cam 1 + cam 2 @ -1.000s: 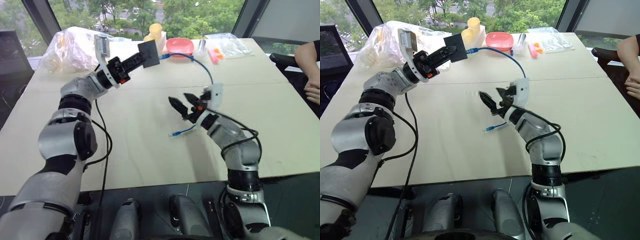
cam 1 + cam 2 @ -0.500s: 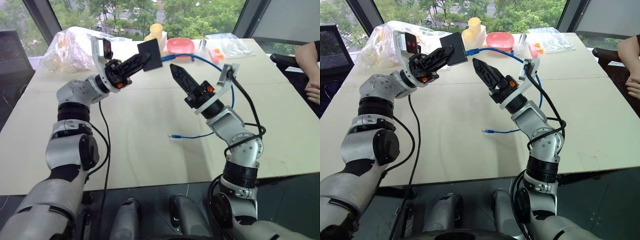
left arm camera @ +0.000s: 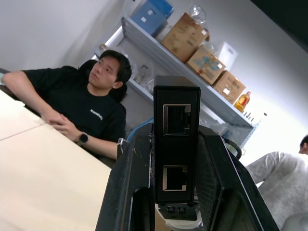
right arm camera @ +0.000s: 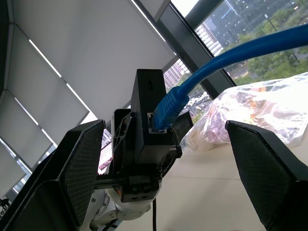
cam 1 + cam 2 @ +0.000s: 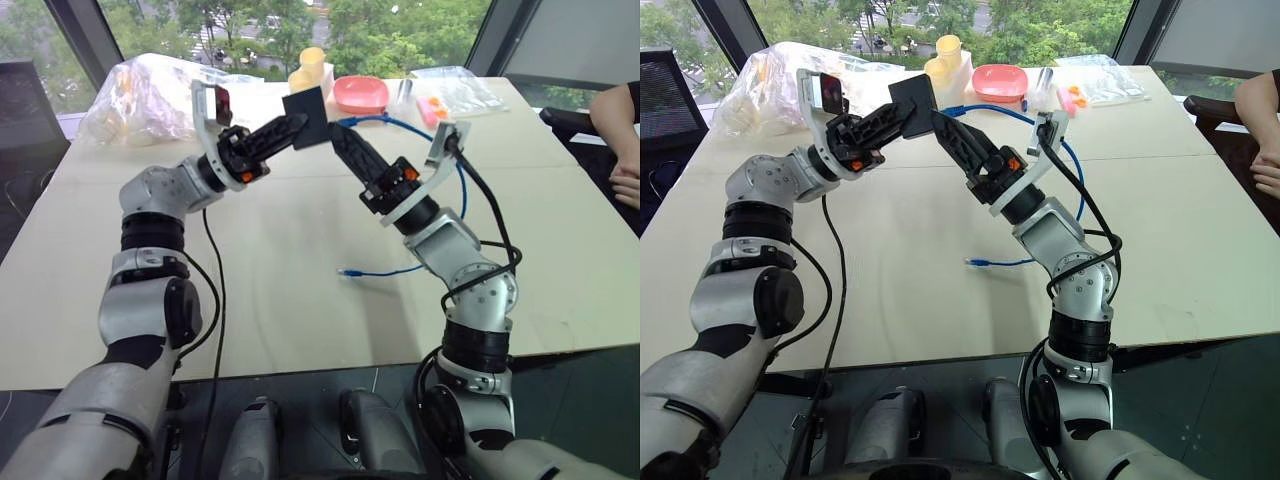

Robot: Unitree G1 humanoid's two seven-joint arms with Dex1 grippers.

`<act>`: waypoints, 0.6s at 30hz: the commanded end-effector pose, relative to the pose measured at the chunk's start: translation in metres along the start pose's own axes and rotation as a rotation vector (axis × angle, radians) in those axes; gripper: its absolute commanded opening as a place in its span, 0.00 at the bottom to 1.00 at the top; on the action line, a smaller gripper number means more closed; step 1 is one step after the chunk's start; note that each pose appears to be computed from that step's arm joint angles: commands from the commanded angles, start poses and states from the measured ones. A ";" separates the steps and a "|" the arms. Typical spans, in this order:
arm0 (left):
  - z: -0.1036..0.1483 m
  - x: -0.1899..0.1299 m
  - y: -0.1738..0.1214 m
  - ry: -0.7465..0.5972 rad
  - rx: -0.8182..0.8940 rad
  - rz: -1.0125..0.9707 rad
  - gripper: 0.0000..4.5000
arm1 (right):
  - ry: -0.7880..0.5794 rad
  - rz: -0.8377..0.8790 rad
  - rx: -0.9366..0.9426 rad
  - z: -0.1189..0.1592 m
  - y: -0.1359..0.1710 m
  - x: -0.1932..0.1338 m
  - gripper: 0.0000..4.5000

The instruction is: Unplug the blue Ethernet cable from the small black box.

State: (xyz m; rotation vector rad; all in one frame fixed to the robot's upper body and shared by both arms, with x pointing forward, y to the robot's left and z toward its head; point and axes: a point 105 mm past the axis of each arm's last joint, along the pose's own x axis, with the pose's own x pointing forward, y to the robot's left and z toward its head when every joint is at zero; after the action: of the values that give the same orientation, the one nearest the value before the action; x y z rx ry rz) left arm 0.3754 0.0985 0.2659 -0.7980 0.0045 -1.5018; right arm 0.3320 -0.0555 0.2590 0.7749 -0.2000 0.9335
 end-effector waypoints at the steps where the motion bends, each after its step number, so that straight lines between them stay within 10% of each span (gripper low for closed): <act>1: 0.004 0.006 -0.011 0.006 0.028 -0.056 0.12 | -0.036 0.044 -0.004 0.009 0.011 0.004 0.93; 6: 0.000 0.006 -0.011 0.017 0.022 -0.057 0.12 | -0.024 0.043 -0.004 0.006 0.010 0.006 0.75; 12: -0.001 0.006 -0.011 0.019 0.019 -0.055 0.12 | -0.015 0.045 0.002 0.002 0.011 0.007 0.09; 18: 0.000 0.005 -0.010 0.014 0.020 -0.046 0.12 | -0.030 0.072 0.019 0.003 0.016 0.008 0.03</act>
State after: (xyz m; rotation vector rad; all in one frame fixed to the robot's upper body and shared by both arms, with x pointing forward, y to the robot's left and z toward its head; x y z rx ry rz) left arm 0.3706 0.0955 0.2618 -0.8022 0.0221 -1.5213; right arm 0.3316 -0.0497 0.2596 0.8043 -0.1989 0.9532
